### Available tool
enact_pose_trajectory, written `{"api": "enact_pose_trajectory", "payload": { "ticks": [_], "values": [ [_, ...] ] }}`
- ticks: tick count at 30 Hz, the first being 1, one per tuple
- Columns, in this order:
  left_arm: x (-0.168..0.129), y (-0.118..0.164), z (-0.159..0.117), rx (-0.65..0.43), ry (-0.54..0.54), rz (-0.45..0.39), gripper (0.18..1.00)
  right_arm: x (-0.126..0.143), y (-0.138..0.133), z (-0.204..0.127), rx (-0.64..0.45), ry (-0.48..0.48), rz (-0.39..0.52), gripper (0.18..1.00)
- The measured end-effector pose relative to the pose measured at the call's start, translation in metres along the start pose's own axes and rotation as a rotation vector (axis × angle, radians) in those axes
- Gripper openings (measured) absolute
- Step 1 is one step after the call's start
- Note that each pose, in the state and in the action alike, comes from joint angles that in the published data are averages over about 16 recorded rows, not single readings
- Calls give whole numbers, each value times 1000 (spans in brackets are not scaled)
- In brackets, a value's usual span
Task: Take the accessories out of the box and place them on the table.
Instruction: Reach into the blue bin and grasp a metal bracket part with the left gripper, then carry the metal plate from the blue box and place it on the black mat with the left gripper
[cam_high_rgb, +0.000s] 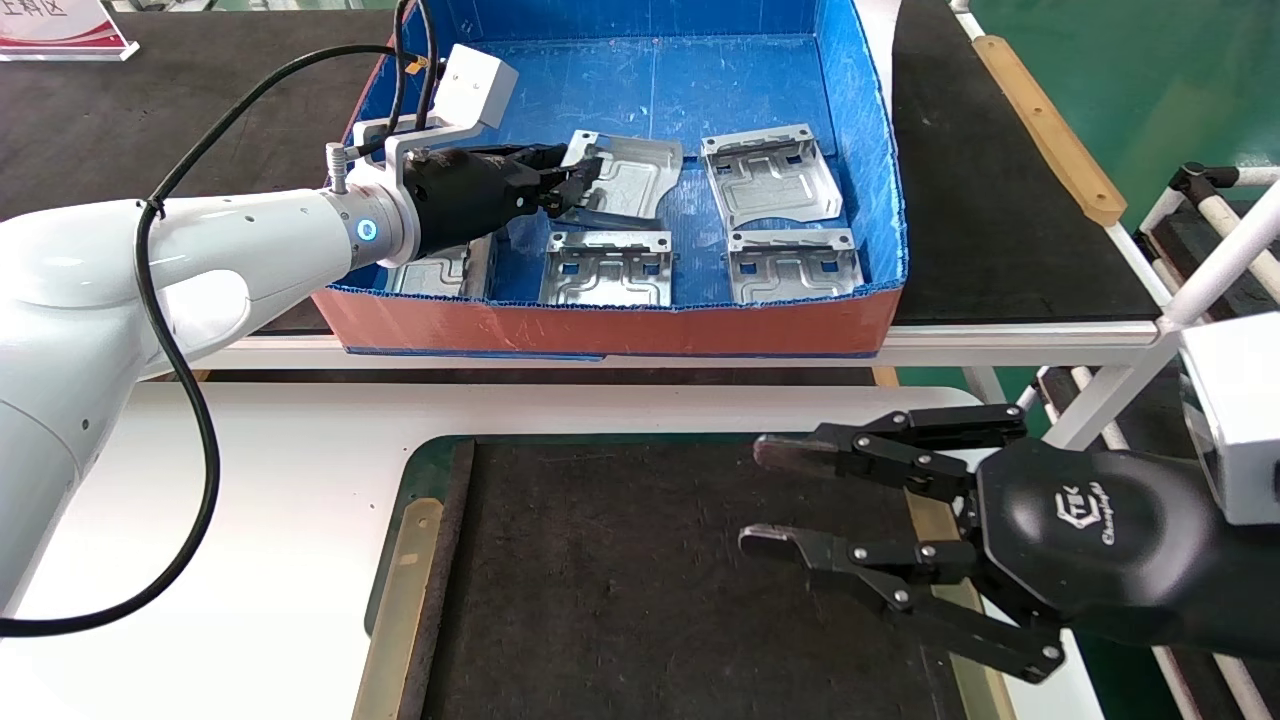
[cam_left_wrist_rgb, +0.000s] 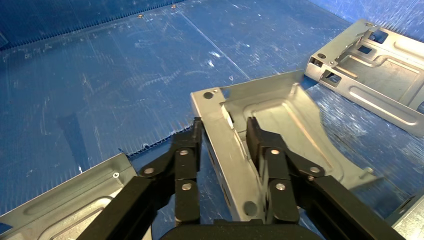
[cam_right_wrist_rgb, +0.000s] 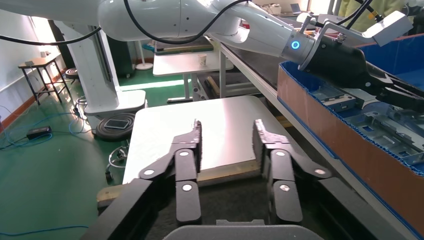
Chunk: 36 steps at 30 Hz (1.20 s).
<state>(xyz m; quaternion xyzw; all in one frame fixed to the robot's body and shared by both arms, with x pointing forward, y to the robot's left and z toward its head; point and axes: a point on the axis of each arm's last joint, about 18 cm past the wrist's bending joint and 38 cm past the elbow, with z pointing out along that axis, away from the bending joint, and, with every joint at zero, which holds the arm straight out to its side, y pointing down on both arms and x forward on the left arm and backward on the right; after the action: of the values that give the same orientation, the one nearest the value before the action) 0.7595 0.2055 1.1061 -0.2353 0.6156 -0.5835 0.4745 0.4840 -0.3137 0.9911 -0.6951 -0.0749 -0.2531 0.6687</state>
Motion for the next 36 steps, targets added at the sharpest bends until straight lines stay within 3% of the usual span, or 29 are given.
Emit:
{"api": "enact_pose_trajectory", "payload": {
  "ticks": [7,18,25,36],
  "values": [
    [0,0,0,1,0,-1,374,0,0,0,0,0,0,412],
    [0,-7,0,13,-2,4,286,0,0,0,0,0,0,242],
    [2,-24,0,41,3,28,278,0,0,0,0,0,0,214],
    [10,-58,-15,97,114,123,277,0,0,0,0,0,0,290]
  ]
}}
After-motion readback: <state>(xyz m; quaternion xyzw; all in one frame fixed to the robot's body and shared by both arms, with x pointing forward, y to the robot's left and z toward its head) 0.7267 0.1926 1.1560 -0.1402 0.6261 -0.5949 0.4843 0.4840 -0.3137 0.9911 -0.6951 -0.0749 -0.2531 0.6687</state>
